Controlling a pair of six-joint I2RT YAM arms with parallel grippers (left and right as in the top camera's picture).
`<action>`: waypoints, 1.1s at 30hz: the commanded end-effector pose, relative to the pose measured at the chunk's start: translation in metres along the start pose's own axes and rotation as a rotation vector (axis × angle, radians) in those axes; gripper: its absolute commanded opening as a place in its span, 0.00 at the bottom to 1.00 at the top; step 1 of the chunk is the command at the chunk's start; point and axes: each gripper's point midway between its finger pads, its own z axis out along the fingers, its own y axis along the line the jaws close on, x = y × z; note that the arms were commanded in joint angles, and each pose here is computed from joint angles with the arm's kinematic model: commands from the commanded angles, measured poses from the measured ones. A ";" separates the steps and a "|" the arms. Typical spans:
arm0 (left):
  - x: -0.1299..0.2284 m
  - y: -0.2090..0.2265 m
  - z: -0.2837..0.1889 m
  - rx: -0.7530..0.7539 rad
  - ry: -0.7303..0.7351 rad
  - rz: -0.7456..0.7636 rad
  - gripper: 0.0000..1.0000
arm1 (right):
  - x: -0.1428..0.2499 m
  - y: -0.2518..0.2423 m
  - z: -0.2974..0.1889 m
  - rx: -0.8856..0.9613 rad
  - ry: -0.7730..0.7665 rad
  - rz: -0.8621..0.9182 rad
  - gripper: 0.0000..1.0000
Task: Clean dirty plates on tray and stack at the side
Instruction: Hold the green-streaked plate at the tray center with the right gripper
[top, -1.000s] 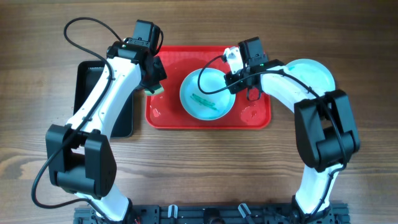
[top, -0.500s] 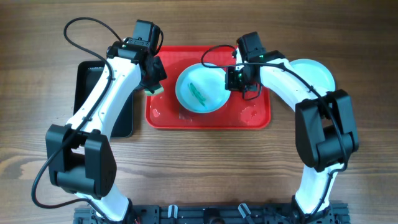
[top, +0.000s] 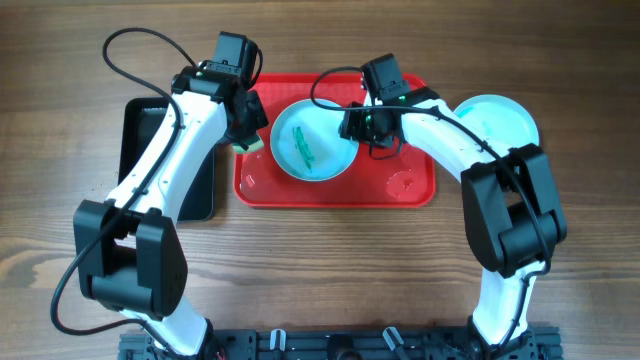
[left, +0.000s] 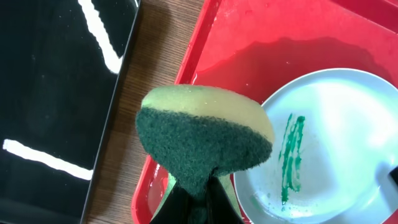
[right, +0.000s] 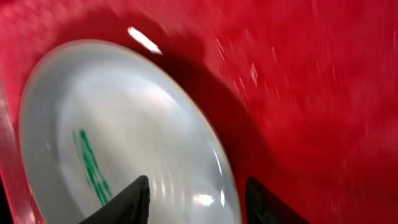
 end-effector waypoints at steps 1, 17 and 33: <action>0.000 -0.003 0.002 0.015 0.005 0.010 0.04 | -0.020 -0.005 0.006 0.031 -0.085 -0.135 0.49; 0.001 -0.006 0.003 0.032 0.012 0.005 0.04 | 0.011 -0.022 0.024 0.083 0.029 0.093 0.04; 0.011 -0.037 0.022 0.108 -0.043 0.221 0.04 | 0.059 -0.001 0.024 0.037 0.208 0.029 0.04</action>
